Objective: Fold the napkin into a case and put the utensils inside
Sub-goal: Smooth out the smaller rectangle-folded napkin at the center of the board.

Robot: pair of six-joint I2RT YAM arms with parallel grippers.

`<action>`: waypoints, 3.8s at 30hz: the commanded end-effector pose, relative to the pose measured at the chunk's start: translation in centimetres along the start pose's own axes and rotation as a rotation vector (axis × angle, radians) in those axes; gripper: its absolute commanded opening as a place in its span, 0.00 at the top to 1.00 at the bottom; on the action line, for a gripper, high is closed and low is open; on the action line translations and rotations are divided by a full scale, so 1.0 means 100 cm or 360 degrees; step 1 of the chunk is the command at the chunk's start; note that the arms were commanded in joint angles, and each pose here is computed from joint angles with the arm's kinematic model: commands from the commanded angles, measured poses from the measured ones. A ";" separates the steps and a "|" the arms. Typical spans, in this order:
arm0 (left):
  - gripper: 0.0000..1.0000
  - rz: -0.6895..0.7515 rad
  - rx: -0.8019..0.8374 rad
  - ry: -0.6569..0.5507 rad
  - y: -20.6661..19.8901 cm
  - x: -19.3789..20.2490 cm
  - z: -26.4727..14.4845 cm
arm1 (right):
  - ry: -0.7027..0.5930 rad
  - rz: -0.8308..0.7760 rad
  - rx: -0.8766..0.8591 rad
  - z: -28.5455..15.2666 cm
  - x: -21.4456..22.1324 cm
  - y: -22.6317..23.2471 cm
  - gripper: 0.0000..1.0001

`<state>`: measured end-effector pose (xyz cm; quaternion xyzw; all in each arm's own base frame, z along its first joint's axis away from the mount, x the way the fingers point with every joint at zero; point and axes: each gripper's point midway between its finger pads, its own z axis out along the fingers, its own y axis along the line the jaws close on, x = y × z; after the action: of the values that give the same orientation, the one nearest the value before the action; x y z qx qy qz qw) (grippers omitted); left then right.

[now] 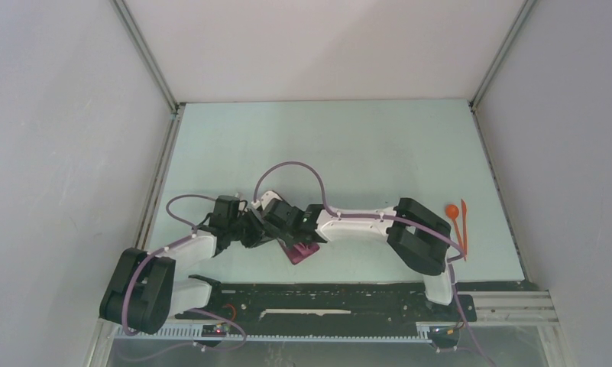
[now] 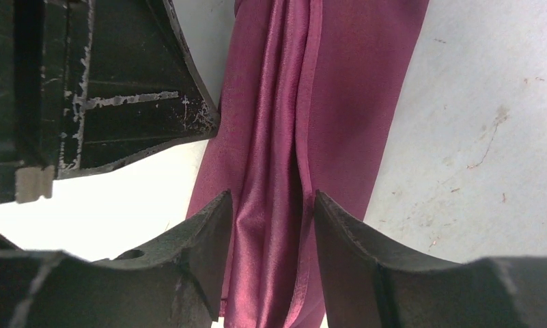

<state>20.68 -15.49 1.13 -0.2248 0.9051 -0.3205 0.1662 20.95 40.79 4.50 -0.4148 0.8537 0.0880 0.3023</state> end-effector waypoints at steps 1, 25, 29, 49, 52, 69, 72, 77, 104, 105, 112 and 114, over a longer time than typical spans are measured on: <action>0.85 -0.0036 -0.0199 0.0084 0.035 0.022 -0.001 | -0.0008 -0.0005 0.0053 0.006 -0.003 0.005 0.45; 0.88 -0.0022 -0.0213 0.0111 0.035 0.031 0.004 | -0.0057 0.0119 0.0033 -0.019 -0.026 0.006 1.00; 0.90 -0.0025 -0.0209 0.0109 0.034 0.031 0.005 | -0.0036 0.0221 -0.0049 -0.026 -0.029 0.013 1.00; 0.92 -0.0027 -0.0209 0.0076 0.031 0.031 0.006 | 0.0102 0.0975 -0.0302 0.026 -0.004 0.017 1.00; 0.93 -0.0028 -0.0209 0.0076 0.031 0.031 0.006 | 0.0124 0.0994 -0.0323 0.034 0.003 0.022 1.00; 0.78 0.0121 -0.0049 -0.0294 -0.044 -0.056 -0.055 | 0.0158 0.1042 -0.0311 0.044 0.028 0.016 1.00; 0.90 0.0108 0.0004 -0.0267 -0.059 -0.067 -0.041 | 0.0148 0.1049 -0.0336 0.043 0.025 0.019 1.00; 1.00 0.0089 -0.0030 -0.0284 -0.060 -0.087 -0.016 | 0.0150 0.1052 -0.0355 0.042 0.025 0.020 0.98; 0.97 0.0196 -0.0189 -0.0270 -0.061 -0.101 0.006 | 0.0106 0.1024 -0.0412 0.034 0.019 0.027 0.86; 0.97 0.0192 -0.0192 -0.0254 -0.060 -0.099 0.011 | 0.0104 0.1021 -0.0411 0.034 0.019 0.027 0.86; 1.00 0.0207 -0.0472 -0.0236 -0.014 -0.092 0.020 | 0.0112 0.1017 -0.0401 0.034 0.020 0.026 0.82; 1.00 0.0224 -0.0554 -0.0259 0.000 -0.090 0.016 | 0.0115 0.1013 -0.0399 0.034 0.021 0.026 0.79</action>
<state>29.86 -13.92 2.28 -0.2185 0.9358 -0.1868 0.2039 21.25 44.51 2.31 -0.1509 0.9168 0.3081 0.2044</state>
